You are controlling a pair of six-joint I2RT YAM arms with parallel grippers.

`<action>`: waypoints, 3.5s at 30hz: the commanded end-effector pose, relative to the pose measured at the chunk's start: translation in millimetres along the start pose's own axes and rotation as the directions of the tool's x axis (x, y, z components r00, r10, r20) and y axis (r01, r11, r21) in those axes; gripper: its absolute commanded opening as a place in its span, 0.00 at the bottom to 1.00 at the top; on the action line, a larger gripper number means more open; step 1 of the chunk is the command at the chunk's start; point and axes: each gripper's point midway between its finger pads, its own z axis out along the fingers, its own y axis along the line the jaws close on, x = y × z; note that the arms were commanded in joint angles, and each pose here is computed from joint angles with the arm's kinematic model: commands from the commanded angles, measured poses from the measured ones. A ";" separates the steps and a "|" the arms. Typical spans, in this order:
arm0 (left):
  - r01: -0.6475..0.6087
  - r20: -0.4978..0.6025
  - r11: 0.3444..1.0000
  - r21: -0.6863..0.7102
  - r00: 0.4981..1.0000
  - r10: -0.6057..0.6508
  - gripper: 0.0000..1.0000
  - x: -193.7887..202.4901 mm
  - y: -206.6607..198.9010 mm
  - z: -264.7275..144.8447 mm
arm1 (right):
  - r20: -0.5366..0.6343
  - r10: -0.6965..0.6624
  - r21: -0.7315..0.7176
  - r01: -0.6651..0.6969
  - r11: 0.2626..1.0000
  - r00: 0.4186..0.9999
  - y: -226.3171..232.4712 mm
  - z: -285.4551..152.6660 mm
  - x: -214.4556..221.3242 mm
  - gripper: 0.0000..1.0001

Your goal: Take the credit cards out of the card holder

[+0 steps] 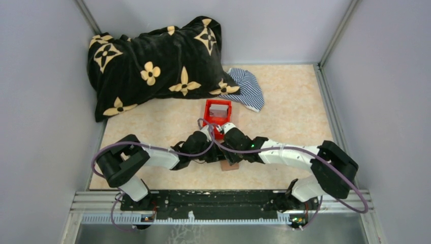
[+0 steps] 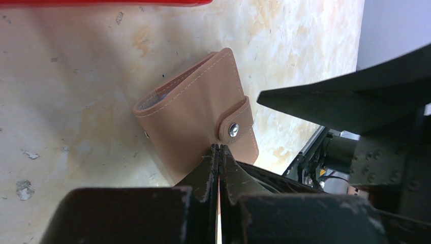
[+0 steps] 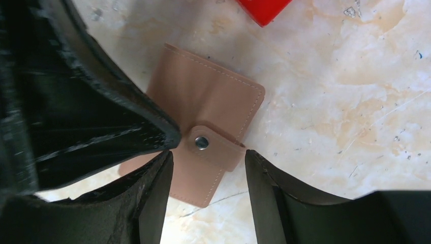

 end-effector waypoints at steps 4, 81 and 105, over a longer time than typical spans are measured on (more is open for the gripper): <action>0.016 -0.040 0.998 -0.061 0.999 -0.018 0.00 14.3 23.6 -7.0 | 0.005 -0.072 0.035 0.072 0.997 0.997 -0.5 23.3 -8.9 0.56; 0.023 -0.037 0.997 -0.079 0.999 -0.026 0.00 8.7 33.5 -12.9 | 0.060 0.266 -0.036 -0.264 0.964 0.962 -4.8 3.1 -20.6 0.00; -0.174 0.064 0.970 -0.171 0.980 0.187 0.44 -31.5 -9.7 -21.9 | -0.019 0.281 -0.058 -0.281 0.958 0.960 -2.2 6.4 30.4 0.01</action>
